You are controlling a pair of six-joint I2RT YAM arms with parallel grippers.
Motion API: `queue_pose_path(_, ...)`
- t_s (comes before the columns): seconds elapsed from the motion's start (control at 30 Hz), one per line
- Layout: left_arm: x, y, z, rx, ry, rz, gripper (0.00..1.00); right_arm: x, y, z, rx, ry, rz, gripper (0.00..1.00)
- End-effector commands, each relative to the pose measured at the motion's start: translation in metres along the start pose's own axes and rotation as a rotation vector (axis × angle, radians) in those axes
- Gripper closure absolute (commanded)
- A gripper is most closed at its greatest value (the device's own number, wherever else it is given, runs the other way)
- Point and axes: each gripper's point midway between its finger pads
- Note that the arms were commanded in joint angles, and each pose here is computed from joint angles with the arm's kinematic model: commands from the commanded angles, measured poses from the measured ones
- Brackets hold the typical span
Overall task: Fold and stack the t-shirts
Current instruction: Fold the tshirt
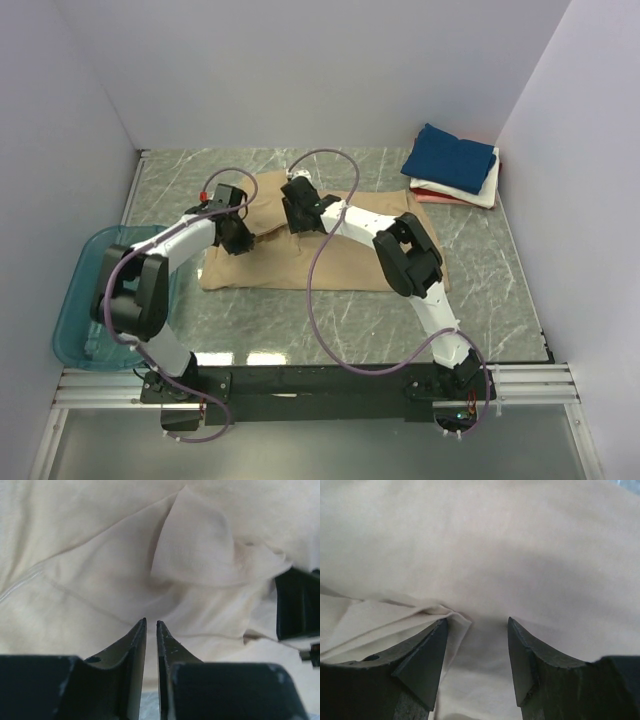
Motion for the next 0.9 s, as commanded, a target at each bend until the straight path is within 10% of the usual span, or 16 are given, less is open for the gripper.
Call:
queue_pose_path(0.0,0.011,0.014,-0.023,-0.035,0.005,-0.011,0.80,0.024,-0.021,-0.006,0.019,0.055,-0.059,0.42)
queue_pose_path(0.6,0.065,0.064,-0.090,-0.012,0.032,-0.035,0.74,0.035,-0.096,-0.035,0.145,0.218,-0.132,0.42)
queue_pose_path(0.87,0.082,0.036,-0.088,-0.068,0.011,-0.084,0.49,0.023,-0.094,-0.021,0.255,0.256,-0.085,0.42)
Point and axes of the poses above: each gripper's point midway between its finger pads, its own y axis out along the fingers, its own z axis along the line the jaws close on, x = y × z, and after that the axes turned 6 degrees about -y, right-handed
